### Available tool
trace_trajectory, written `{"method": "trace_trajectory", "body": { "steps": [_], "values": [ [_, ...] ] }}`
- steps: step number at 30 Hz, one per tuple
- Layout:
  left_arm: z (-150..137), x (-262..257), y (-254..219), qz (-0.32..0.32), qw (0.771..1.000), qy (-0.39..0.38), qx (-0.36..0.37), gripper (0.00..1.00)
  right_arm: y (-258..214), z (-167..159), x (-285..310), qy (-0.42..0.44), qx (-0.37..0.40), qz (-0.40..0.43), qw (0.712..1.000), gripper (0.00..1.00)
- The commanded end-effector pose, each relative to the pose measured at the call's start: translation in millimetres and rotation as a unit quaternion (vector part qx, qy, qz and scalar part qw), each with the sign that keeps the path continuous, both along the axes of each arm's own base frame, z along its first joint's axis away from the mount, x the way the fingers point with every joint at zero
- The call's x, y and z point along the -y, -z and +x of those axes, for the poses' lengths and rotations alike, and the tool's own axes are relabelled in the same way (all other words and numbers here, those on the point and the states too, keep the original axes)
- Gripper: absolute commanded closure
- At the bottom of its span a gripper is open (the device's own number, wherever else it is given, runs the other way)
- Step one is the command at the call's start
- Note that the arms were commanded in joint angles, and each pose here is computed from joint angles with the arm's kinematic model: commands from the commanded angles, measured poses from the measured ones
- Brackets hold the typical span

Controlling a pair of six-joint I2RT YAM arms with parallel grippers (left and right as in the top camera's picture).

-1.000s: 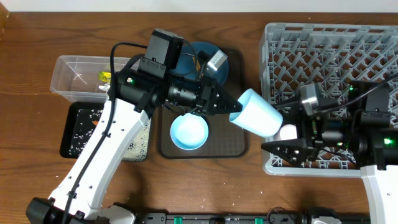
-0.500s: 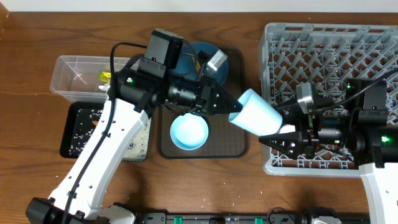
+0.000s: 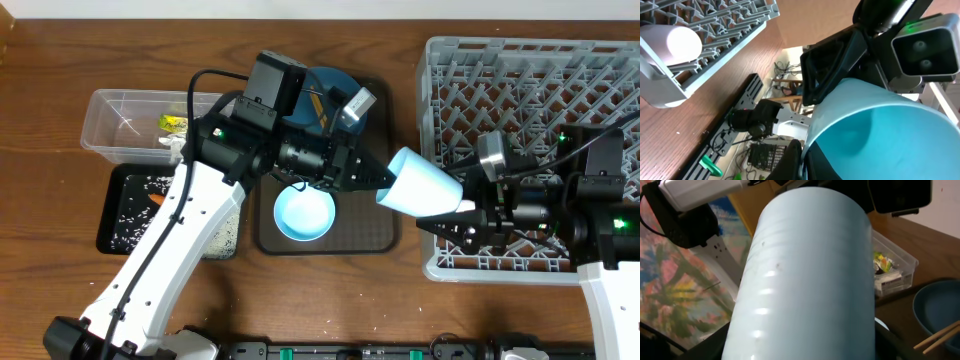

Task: Sort waste into correct bins and load items into the dishwasher rack
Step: 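Bring the right gripper to the light-blue cup and grasp its base, then open the left gripper and lower the cup upside down into the rack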

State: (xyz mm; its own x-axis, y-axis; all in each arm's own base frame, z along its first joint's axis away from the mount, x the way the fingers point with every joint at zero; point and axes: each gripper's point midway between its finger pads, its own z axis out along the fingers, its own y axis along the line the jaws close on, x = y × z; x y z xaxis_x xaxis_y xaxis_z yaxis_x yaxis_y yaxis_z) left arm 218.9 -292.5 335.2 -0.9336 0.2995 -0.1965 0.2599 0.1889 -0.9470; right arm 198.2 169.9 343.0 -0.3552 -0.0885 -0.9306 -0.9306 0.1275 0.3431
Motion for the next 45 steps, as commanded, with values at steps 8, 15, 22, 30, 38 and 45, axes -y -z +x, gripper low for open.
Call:
{"method": "trace_trajectory", "body": {
  "steps": [8, 15, 22, 30, 38, 45],
  "values": [
    [-7, 3, -2, 0.008, 1.000, 0.003, 0.016, 0.83, -14, 4, -3, -0.010, 0.001, 0.018, 1.000, 0.47],
    [25, -4, 29, 0.098, 0.990, -0.077, 0.062, 0.75, 3, 20, 2, 0.043, -0.029, -0.030, 0.998, 0.49],
    [70, -31, 62, 0.221, 0.949, -0.187, 0.125, 0.73, 45, 50, 27, 0.178, -0.125, -0.129, 0.968, 0.55],
    [101, -67, 81, 0.322, 0.892, -0.269, 0.169, 0.64, 102, 60, 81, 0.349, -0.245, -0.255, 0.868, 0.68],
    [104, -99, 98, 0.403, 0.847, -0.301, 0.173, 0.45, 129, 59, 141, 0.498, -0.296, -0.332, 0.745, 0.75],
    [101, -101, 100, 0.410, 0.846, -0.296, 0.166, 0.36, 132, 54, 178, 0.568, -0.309, -0.353, 0.676, 0.73]
  ]
}}
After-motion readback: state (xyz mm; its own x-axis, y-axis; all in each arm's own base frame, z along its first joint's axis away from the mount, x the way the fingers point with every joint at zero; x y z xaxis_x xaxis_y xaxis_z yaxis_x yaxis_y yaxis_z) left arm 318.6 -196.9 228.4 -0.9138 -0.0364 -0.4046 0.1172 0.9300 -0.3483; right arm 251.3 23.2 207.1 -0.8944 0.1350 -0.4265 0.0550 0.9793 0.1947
